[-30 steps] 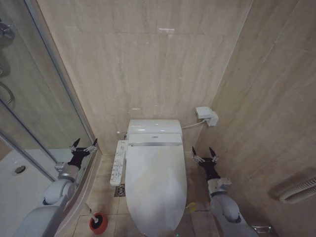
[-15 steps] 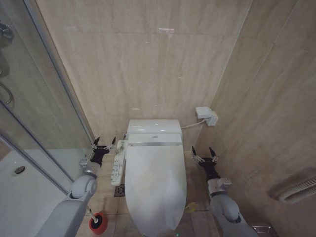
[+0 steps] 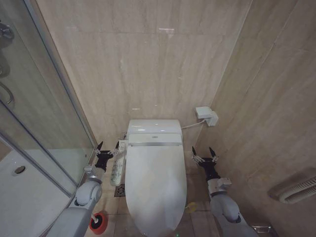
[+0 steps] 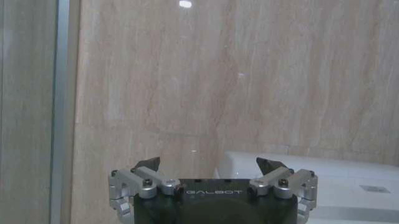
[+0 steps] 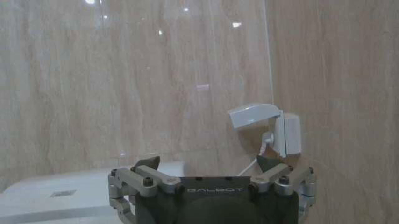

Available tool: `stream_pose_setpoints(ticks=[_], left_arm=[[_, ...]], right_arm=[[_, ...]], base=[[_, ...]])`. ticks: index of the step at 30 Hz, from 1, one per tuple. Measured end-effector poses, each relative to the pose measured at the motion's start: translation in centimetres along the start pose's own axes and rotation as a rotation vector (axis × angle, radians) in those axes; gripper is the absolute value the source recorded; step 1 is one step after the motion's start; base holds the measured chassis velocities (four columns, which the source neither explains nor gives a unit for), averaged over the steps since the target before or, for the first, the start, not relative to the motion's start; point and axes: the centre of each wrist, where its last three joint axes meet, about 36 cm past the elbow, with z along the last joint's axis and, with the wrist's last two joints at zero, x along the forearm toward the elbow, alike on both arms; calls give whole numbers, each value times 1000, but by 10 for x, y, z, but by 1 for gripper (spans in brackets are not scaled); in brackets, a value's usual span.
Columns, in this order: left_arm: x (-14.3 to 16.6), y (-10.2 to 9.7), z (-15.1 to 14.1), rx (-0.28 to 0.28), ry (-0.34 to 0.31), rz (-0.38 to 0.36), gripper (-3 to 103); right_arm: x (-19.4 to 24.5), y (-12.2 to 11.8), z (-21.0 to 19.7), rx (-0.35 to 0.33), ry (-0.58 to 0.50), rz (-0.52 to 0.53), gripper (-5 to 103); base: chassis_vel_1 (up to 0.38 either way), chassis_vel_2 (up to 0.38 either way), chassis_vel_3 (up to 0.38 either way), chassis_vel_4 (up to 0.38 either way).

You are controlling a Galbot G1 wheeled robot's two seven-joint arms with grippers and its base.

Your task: Open the toilet lid, clean the toilet bowl with a toilet brush, close the toilet lid, and flush.

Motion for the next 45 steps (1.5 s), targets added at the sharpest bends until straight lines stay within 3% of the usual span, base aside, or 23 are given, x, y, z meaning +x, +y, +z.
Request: stream_pose_setpoints(ticks=[19, 35, 45], left_arm=[[2, 7, -4, 11, 2, -15, 100], [33, 8, -8, -57, 83, -45, 100], [37, 11, -6, -58, 76, -50, 100]], right_arm=[[0, 0, 0, 0, 0, 0, 100], [0, 0, 0, 0, 0, 0, 100], [0, 0, 0, 0, 0, 0, 100]], base=[[0, 0, 0, 0], [0, 0, 0, 0], [0, 0, 0, 0]])
